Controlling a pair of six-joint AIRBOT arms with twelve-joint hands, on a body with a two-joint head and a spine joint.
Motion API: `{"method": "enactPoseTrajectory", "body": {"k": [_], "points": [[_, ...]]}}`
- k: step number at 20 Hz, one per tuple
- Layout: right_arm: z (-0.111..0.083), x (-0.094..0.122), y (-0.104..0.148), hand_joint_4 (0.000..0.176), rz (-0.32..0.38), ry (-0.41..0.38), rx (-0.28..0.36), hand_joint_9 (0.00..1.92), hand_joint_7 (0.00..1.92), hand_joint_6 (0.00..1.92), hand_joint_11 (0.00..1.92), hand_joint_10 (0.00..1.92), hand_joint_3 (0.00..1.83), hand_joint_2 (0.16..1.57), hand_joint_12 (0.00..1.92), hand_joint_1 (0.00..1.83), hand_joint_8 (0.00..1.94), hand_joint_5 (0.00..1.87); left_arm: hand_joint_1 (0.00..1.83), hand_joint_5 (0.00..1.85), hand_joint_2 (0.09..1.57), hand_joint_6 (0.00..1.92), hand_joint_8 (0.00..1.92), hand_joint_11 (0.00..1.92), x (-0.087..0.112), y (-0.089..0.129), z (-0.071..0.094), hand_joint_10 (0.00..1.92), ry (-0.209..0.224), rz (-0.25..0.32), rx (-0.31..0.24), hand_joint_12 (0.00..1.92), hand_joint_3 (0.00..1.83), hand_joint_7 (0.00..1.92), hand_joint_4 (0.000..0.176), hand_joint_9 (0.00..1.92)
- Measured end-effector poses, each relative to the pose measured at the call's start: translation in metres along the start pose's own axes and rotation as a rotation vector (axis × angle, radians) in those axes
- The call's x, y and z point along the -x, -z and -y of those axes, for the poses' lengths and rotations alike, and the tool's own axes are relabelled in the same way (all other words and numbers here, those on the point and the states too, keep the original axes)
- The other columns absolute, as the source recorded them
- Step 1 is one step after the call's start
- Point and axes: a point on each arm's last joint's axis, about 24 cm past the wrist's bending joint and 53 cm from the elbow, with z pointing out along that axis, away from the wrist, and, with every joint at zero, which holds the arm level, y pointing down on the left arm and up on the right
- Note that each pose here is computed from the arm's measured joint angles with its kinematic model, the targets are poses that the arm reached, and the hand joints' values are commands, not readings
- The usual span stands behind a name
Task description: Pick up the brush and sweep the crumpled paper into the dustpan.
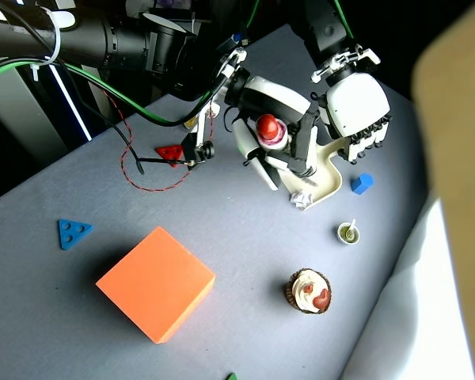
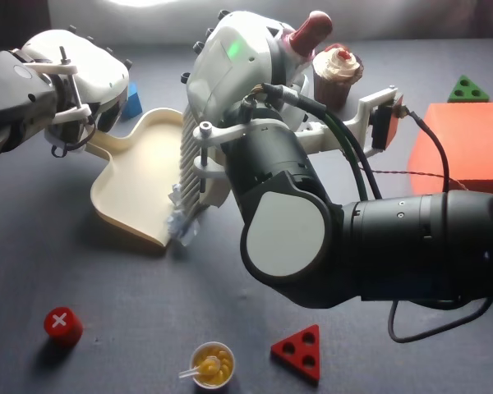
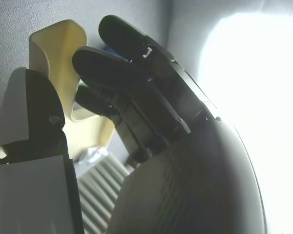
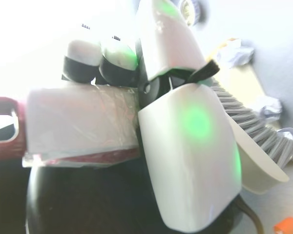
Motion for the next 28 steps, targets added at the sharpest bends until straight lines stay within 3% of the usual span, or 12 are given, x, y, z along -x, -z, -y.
{"method": "enactPoseTrajectory", "body": {"k": [4,9,11,14,16,21,24,28], "points": [[0.003,-0.002,0.009,0.176,-0.017,0.076,0.019,1.17,1.01,1.92,1.25,1.92,0.0,1.16,1.92,1.62,1.94,0.91,1.39,0.97,1.06,0.88,0.54,0.88,0.0,0.0,0.0,1.08,0.0,0.001,0.001,0.85,0.0,1.17,0.0,1.05],[0.028,-0.015,0.01,0.176,-0.059,0.141,-0.011,1.17,1.02,1.92,1.25,1.92,0.0,1.16,1.92,1.62,1.94,0.92,1.39,0.91,1.08,0.98,0.63,0.85,0.001,0.0,-0.001,1.1,-0.001,0.003,0.003,0.87,0.0,1.12,0.0,1.03],[0.033,-0.025,0.016,0.176,-0.109,0.162,-0.006,1.17,1.01,1.92,1.26,1.92,0.0,1.17,1.92,1.62,1.94,0.91,1.39,0.9,1.08,0.99,0.63,0.86,0.001,0.0,-0.001,1.1,0.0,0.003,0.003,0.87,0.0,1.13,0.0,1.03],[0.018,-0.051,0.028,0.176,-0.232,0.126,0.041,1.21,1.06,1.92,1.28,1.92,0.0,1.16,1.92,1.63,1.94,0.96,1.39,0.92,1.07,0.96,0.61,0.86,0.001,0.0,-0.001,1.09,-0.001,0.003,0.004,0.85,0.0,1.13,0.0,1.04],[0.003,-0.056,0.033,0.176,-0.27,0.108,0.071,1.2,1.04,1.92,1.27,1.92,0.0,1.17,1.92,1.62,1.94,0.94,1.39,0.95,1.07,0.94,0.57,0.9,0.0,0.0,-0.001,1.07,-0.001,0.004,0.005,0.82,0.0,1.15,0.0,1.05],[-0.012,-0.027,0.017,0.176,-0.218,0.06,0.077,1.18,1.02,1.92,1.25,1.92,0.0,1.18,1.92,1.63,1.94,0.9,1.39,0.93,1.07,0.94,0.58,0.9,0.0,0.0,-0.001,1.07,0.0,0.004,0.005,0.84,0.0,1.15,0.0,1.05],[-0.013,-0.027,0.012,0.176,-0.215,0.059,0.074,1.16,1.02,1.92,1.25,1.92,0.0,1.18,1.92,1.62,1.94,0.9,1.39,0.95,1.07,0.93,0.58,0.89,0.001,0.0,-0.001,1.09,0.0,0.005,0.006,0.84,0.0,1.15,0.0,1.04],[-0.018,-0.026,0.014,0.176,-0.2,0.069,0.085,1.18,1.03,1.92,1.25,1.92,0.0,1.18,1.92,1.63,1.94,0.9,1.39,1.04,1.06,0.77,0.6,0.81,0.0,0.0,0.0,1.14,0.0,0.004,0.005,1.05,0.0,1.13,0.0,1.02]]}}
